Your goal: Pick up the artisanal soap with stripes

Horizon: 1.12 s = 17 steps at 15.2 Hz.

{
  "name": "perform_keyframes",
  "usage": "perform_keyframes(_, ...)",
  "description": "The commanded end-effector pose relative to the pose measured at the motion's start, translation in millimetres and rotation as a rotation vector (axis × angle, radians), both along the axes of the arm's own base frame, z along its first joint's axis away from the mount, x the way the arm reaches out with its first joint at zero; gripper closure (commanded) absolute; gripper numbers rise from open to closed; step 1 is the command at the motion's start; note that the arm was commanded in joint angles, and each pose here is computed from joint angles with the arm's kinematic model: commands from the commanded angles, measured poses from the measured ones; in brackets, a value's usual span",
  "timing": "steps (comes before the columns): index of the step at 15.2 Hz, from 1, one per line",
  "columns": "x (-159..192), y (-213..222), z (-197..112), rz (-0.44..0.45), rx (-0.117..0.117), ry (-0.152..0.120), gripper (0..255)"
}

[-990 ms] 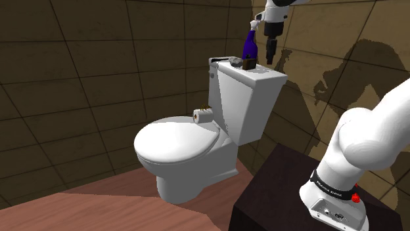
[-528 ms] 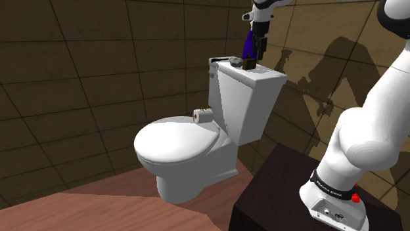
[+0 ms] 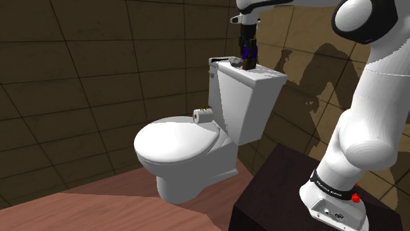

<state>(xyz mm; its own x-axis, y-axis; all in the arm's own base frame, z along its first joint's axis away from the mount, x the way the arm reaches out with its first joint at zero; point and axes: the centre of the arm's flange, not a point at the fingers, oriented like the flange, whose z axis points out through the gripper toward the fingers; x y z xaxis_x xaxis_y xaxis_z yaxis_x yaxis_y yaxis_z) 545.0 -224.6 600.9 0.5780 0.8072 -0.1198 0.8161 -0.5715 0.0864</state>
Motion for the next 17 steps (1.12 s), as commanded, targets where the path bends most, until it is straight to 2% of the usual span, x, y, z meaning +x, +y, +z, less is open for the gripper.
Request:
perform_keyframes(1, 0, -1, -10, 0.005, 0.000, 0.000, 0)
perform_keyframes(6, 0, -1, -29, 0.005, 0.000, 0.000, 0)
perform_keyframes(7, 1, -2, -30, 0.005, 0.000, 0.000, 255)
perform_keyframes(17, 0, -1, -24, 0.005, 0.000, 0.000, 255)
